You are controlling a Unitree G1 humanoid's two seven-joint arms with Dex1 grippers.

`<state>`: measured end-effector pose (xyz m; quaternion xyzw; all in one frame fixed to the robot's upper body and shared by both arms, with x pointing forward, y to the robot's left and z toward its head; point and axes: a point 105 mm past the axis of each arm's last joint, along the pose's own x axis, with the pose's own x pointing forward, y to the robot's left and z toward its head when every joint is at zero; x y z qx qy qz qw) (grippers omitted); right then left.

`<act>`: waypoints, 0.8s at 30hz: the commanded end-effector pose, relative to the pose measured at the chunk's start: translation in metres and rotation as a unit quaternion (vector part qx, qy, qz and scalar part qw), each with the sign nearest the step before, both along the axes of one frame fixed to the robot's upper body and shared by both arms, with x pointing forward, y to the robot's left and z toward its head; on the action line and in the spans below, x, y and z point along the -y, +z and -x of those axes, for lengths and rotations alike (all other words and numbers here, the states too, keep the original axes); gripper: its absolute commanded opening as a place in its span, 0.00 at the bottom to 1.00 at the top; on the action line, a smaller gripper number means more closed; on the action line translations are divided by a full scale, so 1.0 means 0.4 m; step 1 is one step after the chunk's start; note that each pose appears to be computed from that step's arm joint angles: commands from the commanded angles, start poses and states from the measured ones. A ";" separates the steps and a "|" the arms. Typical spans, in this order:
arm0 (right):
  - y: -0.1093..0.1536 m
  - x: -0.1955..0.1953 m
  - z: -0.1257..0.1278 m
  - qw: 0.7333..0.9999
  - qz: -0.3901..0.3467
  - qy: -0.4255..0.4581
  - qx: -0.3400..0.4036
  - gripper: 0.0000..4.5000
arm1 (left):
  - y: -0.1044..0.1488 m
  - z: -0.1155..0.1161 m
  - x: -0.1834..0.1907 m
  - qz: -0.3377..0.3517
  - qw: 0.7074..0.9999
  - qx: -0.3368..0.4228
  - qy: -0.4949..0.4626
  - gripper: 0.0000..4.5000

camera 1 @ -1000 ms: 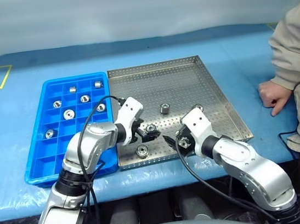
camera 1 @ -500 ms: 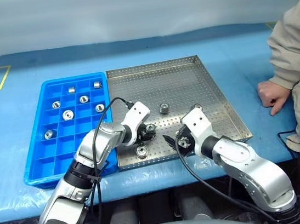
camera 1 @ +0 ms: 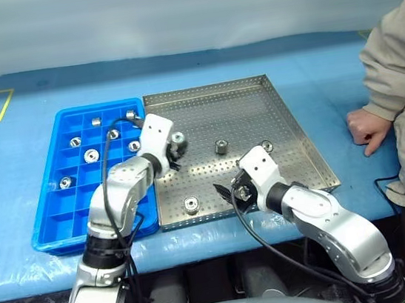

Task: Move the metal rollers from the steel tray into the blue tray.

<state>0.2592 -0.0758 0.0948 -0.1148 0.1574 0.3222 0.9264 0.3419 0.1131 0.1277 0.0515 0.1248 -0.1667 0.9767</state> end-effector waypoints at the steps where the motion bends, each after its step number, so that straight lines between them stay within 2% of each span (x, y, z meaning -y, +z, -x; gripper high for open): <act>1: 0.024 -0.029 -0.009 0.999 -0.009 0.036 0.019 1.00 | 0.078 0.031 -0.082 -0.013 0.991 0.087 0.105 0.38; 5: 0.026 -0.063 -0.018 0.997 -0.008 0.076 0.019 1.00 | 0.075 0.096 -0.170 -0.054 0.970 0.109 0.212 0.38; 9: 0.027 -0.088 -0.022 0.994 -0.006 0.108 0.018 1.00 | 0.023 0.146 -0.231 -0.052 0.955 0.074 0.284 0.38; 14: 0.028 -0.099 -0.023 0.992 -0.005 0.126 0.017 1.00 | -0.019 0.177 -0.254 -0.057 0.948 0.042 0.311 0.38; 20: 0.029 -0.101 -0.022 0.992 -0.007 0.127 0.018 1.00 | -0.058 0.174 -0.233 -0.051 0.956 0.005 0.289 0.38; 24: 0.029 -0.092 -0.020 0.993 -0.008 0.116 0.018 1.00 | -0.067 0.170 -0.229 -0.057 0.957 -0.004 0.286 0.67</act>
